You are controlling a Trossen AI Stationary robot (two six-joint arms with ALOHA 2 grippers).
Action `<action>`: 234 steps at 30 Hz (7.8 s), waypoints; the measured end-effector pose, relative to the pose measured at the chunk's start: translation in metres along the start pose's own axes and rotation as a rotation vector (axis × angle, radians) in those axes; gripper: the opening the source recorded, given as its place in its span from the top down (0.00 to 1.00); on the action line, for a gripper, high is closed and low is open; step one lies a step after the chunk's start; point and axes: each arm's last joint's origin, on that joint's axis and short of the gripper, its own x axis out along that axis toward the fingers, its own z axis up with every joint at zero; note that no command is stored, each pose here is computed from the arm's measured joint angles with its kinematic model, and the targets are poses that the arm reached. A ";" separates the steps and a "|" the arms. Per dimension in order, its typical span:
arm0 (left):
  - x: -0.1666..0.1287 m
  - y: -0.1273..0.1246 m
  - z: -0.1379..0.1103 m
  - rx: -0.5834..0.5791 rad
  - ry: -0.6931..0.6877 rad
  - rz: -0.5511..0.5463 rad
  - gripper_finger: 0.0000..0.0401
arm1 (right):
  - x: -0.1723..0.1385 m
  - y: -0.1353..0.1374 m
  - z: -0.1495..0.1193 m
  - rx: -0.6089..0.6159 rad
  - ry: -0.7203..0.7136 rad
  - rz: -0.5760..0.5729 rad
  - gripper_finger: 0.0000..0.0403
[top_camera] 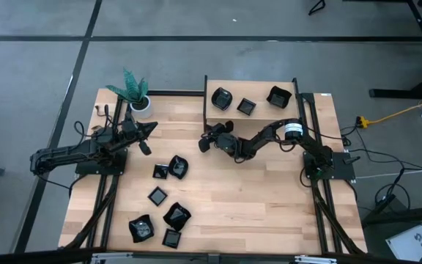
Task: Pick & Place Mini shaped plates
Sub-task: Move the shelf to the center of the table
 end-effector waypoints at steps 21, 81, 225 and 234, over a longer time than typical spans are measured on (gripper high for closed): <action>0.000 0.000 0.000 0.000 0.000 0.000 0.99 | 0.006 0.042 0.020 -0.083 -0.035 0.184 0.99; 0.000 0.000 0.000 0.000 0.000 0.000 0.99 | -0.019 0.145 -0.001 -0.320 -0.104 0.531 0.99; 0.000 0.000 0.000 0.000 0.000 0.000 0.99 | 0.074 -0.302 0.315 0.003 0.916 0.238 0.68; 0.000 0.000 0.000 0.000 0.000 0.000 0.99 | 0.088 -0.330 0.293 0.070 0.953 0.187 0.68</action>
